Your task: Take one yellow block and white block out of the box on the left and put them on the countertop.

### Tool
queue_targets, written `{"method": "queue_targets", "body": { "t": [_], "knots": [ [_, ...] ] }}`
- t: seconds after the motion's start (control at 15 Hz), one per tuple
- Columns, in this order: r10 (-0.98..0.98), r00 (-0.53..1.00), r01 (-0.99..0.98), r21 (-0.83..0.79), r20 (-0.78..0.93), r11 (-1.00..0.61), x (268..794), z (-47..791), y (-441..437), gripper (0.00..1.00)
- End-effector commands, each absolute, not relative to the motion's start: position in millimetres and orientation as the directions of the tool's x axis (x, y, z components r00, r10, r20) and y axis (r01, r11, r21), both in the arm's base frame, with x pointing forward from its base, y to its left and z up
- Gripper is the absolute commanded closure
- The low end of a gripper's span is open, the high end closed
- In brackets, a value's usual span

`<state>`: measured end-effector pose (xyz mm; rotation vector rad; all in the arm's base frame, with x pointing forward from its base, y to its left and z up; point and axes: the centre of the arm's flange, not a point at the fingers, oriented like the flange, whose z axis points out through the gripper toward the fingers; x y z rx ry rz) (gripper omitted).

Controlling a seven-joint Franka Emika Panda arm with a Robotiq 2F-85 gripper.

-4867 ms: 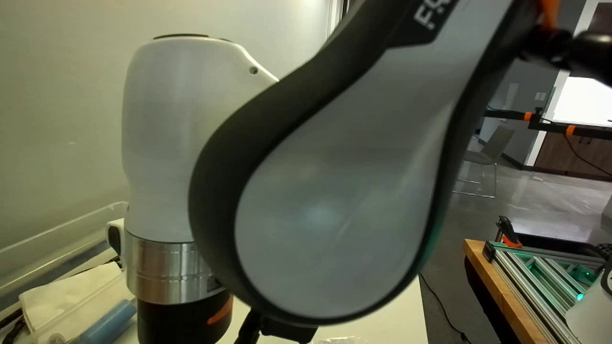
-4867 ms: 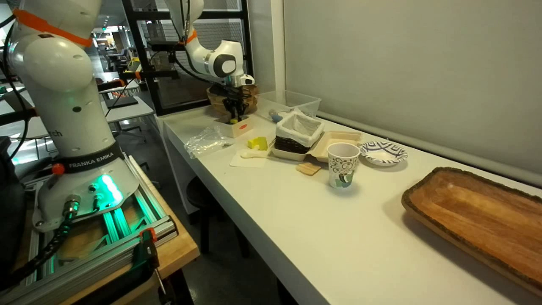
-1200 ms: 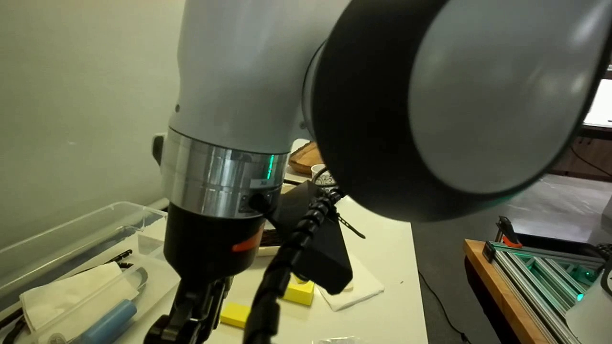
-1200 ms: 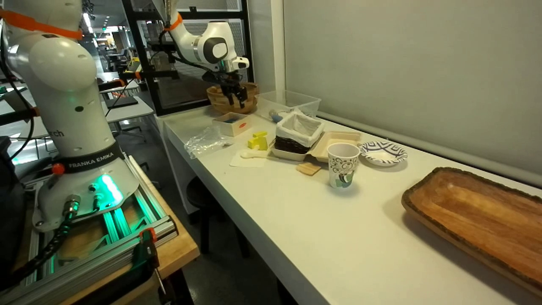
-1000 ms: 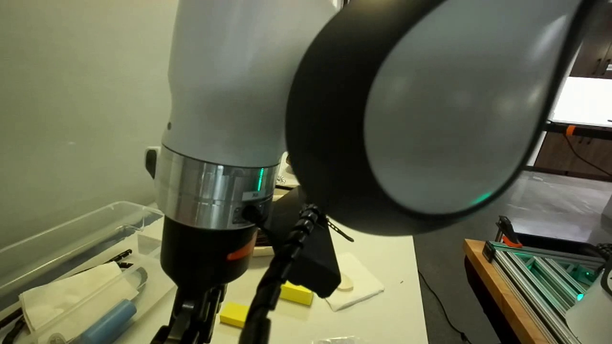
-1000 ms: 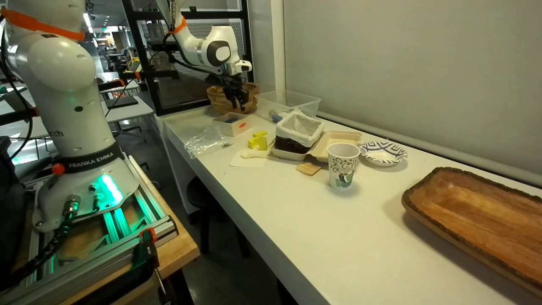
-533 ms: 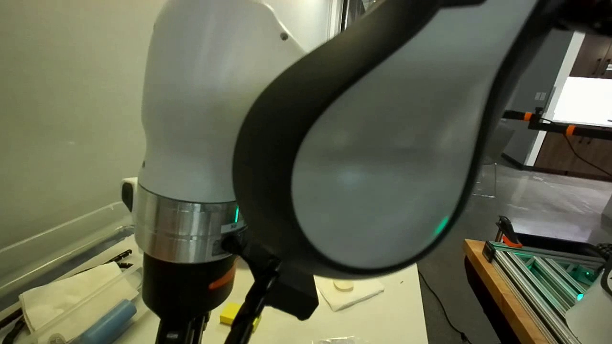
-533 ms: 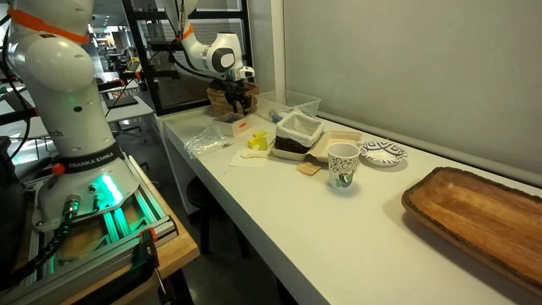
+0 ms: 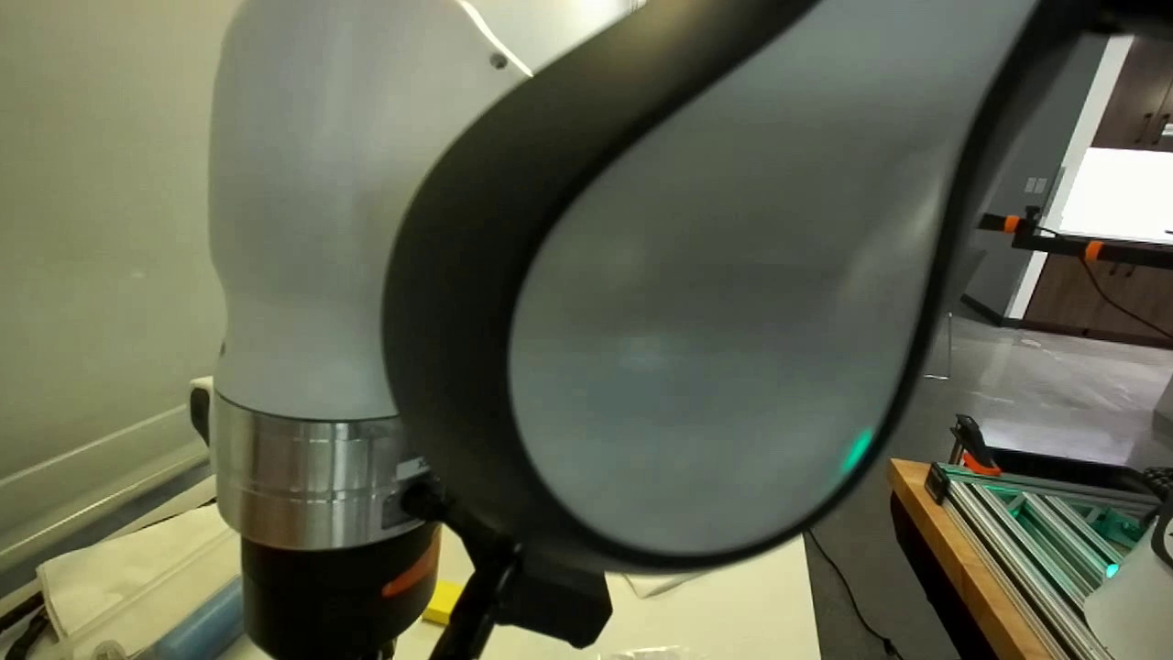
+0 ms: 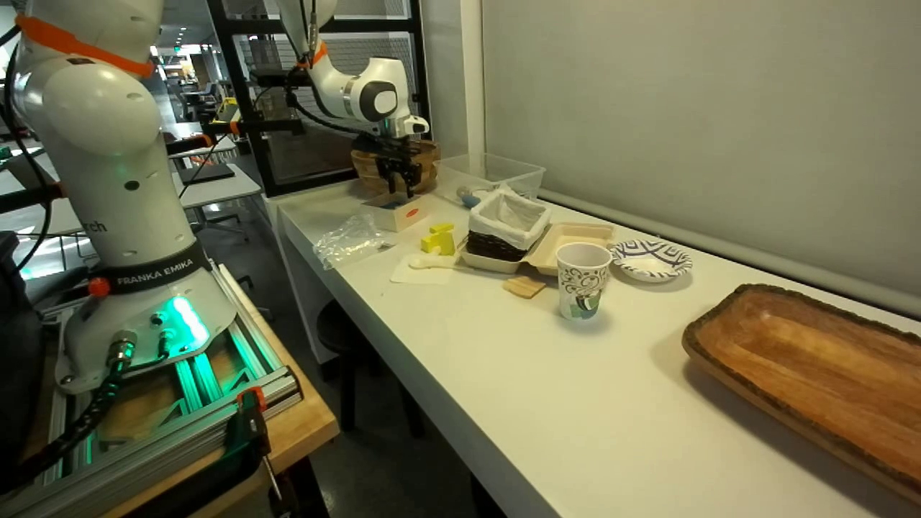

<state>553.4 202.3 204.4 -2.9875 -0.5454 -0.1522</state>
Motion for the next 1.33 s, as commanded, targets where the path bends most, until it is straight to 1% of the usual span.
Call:
{"method": "queue_targets", "body": {
  "t": [0.0, 0.07, 0.13, 0.2, 0.27, 0.4, 0.6, 0.67, 0.87, 0.93, 1.0, 1.07, 1.13, 1.2, 1.27],
  "knots": [
    [0.335, 0.935, 0.346, -0.094, 0.113, -0.933, 562, 196, 203, 0.33],
    [0.332, 0.936, 0.344, -0.097, 0.119, -0.934, 564, 193, 202, 0.29],
    [0.330, 0.935, 0.342, -0.093, 0.129, -0.935, 566, 191, 202, 0.32],
    [0.327, 0.936, 0.341, -0.102, 0.131, -0.934, 567, 189, 203, 0.37],
    [0.329, 0.935, 0.342, -0.099, 0.132, -0.934, 568, 186, 203, 0.34],
    [0.327, 0.936, 0.341, -0.100, 0.135, -0.935, 571, 181, 204, 0.35],
    [0.324, 0.935, 0.339, -0.102, 0.144, -0.935, 574, 173, 206, 0.42],
    [0.321, 0.935, 0.339, -0.107, 0.154, -0.935, 575, 172, 206, 0.45],
    [0.315, 0.934, 0.335, -0.106, 0.170, -0.936, 577, 166, 209, 0.41],
    [0.312, 0.935, 0.334, -0.119, 0.167, -0.935, 577, 164, 210, 0.37],
    [0.316, 0.933, 0.337, -0.111, 0.170, -0.935, 578, 162, 211, 0.38],
    [0.315, 0.934, 0.336, -0.119, 0.167, -0.934, 578, 161, 213, 0.35],
    [0.317, 0.934, 0.338, -0.122, 0.164, -0.933, 577, 160, 213, 0.37],
    [0.321, 0.933, 0.341, -0.119, 0.163, -0.932, 577, 159, 214, 0.35],
    [0.322, 0.933, 0.342, -0.122, 0.160, -0.932, 577, 157, 214, 0.35]
  ]
}}
